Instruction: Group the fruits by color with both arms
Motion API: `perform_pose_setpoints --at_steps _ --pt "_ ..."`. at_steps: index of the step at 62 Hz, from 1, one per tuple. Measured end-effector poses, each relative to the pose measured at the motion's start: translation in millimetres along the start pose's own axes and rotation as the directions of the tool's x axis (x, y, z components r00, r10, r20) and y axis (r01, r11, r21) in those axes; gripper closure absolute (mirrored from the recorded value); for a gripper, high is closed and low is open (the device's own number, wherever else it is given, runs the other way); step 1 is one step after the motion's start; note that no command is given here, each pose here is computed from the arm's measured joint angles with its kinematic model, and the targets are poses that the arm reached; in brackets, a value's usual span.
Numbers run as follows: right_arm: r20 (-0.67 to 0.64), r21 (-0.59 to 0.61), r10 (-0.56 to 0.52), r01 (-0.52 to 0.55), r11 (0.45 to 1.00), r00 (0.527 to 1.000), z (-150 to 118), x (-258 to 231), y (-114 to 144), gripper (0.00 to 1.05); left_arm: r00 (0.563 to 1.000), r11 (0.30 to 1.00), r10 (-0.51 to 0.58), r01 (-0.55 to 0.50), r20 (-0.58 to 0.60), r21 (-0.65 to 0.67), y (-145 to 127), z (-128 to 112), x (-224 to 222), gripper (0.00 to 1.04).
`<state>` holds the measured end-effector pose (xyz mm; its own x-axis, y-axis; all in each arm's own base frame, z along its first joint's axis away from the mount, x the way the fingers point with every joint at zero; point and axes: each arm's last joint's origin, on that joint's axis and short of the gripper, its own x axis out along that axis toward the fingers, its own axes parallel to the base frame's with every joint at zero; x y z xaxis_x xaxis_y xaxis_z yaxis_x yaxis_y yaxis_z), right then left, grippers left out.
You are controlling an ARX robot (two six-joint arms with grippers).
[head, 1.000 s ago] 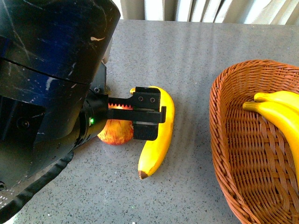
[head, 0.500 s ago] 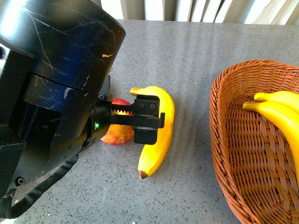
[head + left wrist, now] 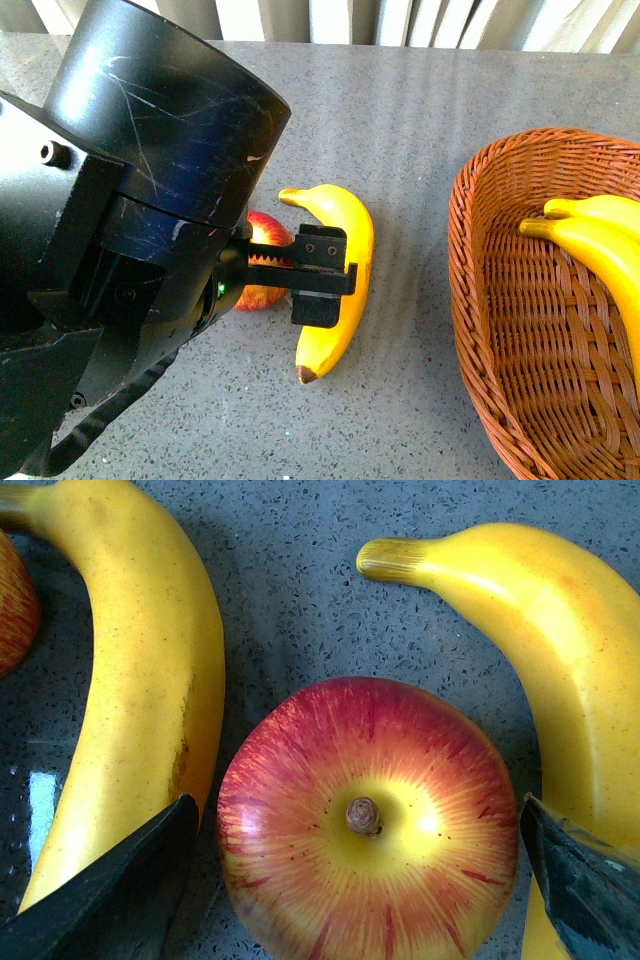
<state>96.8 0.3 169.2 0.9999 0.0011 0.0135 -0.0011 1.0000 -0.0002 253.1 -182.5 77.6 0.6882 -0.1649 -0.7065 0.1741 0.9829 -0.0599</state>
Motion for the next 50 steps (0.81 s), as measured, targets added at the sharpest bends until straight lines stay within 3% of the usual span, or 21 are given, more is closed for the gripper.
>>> perform_pose_setpoints --at_steps 8,14,20,39,50 --pt "0.000 0.000 0.000 0.000 1.000 1.000 0.0 0.0 0.0 0.09 1.000 1.000 -0.001 0.001 0.000 0.002 -0.6 -0.3 -0.1 0.10" --pt "0.000 0.000 0.000 0.000 1.000 1.000 0.0 0.0 0.0 0.09 1.000 1.000 -0.004 0.004 0.004 0.004 -2.1 -0.6 -0.4 0.27" --pt "0.000 0.000 0.000 0.000 1.000 1.000 0.0 0.0 0.0 0.09 1.000 1.000 -0.005 0.005 0.005 0.006 -3.1 -0.9 -0.7 0.34" --pt "0.000 0.000 0.000 0.000 1.000 1.000 0.0 0.0 0.0 0.09 0.999 0.999 -0.040 0.040 0.016 0.019 -10.6 1.6 -9.0 0.34" --pt "0.000 0.000 0.000 0.000 1.000 1.000 0.0 0.0 0.0 0.09 0.992 0.998 -0.068 0.068 0.103 -0.001 -8.0 21.6 -38.7 0.34"
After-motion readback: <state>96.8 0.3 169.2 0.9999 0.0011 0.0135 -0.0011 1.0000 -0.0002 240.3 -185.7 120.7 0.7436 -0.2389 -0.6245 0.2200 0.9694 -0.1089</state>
